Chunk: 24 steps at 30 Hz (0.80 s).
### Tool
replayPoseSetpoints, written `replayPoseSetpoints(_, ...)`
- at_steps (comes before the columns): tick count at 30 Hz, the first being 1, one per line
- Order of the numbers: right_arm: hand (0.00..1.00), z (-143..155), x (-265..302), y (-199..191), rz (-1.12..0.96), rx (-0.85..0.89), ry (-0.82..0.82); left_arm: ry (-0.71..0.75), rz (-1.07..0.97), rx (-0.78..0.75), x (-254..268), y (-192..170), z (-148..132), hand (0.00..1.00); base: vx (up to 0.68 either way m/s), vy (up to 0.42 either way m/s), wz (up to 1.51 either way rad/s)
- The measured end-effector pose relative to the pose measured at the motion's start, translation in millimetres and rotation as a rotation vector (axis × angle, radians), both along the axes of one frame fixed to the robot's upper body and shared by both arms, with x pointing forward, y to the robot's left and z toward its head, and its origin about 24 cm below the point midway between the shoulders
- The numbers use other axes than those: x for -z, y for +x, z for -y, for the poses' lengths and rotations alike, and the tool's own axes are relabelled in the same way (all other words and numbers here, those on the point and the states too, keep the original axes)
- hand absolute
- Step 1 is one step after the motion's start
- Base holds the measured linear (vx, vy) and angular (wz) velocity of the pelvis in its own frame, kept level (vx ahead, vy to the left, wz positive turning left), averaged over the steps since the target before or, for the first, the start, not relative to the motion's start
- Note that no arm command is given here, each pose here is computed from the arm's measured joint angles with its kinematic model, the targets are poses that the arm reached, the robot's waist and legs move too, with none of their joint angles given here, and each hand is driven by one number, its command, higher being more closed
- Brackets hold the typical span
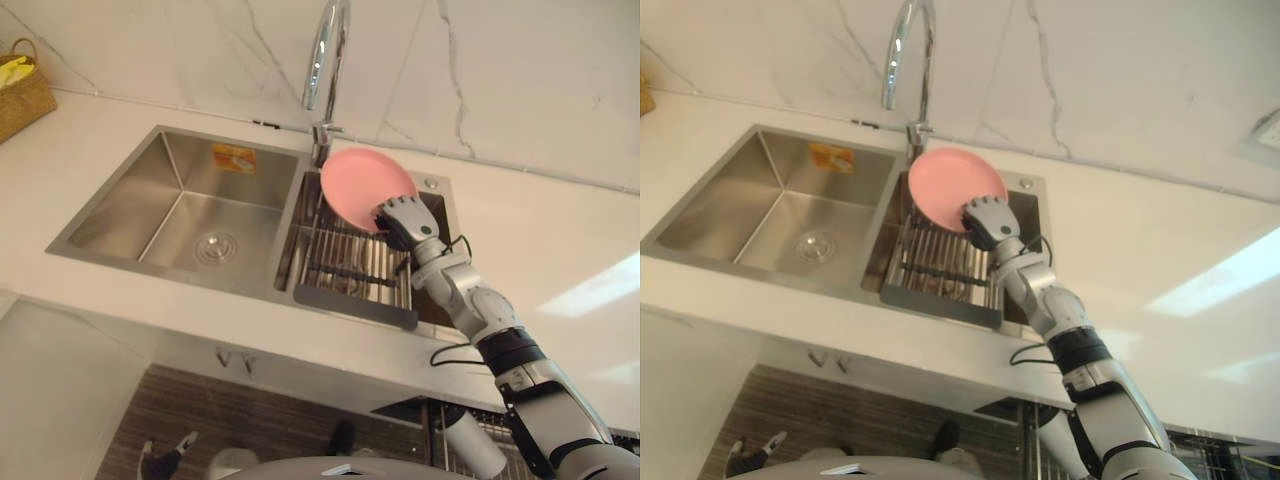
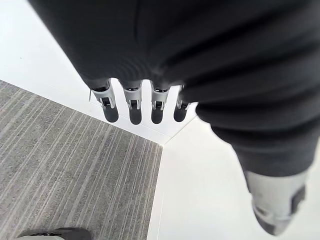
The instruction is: Walk over to the sink, pick up the cup, carry it to the dishwasher, place the cup inside the dishwasher, then close the dishwasher door
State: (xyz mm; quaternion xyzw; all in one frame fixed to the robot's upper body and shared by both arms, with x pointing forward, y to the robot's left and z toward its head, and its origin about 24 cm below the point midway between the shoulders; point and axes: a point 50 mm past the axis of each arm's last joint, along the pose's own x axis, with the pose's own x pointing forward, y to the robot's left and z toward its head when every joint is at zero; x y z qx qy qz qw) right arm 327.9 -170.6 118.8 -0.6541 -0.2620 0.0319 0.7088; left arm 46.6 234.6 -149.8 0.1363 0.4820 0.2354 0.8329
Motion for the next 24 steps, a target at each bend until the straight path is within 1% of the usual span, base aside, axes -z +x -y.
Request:
replayPoseSetpoints(9,1.00,2,-8,0,0.019,0.003,0.052,0.001,0.006,0.000,0,0,0,0.00,0.00,0.000,0.00)
replayPoseSetpoints(15,1.00,13,-14,-1,0.035,0.019,0.014,0.003,0.013,0.005,-1,0,0,0.00,0.00,0.000,-0.01)
replayPoseSetpoints(19,1.00,25,-42,-6,0.136,0.032,0.033,0.014,0.006,0.045,-1,-6,1,0.00,0.01,0.007,-0.14)
replayPoseSetpoints(24,1.00,52,-63,-29,0.234,0.093,0.037,0.008,-0.021,0.154,1,-5,9,0.00,0.01,0.052,-0.46)
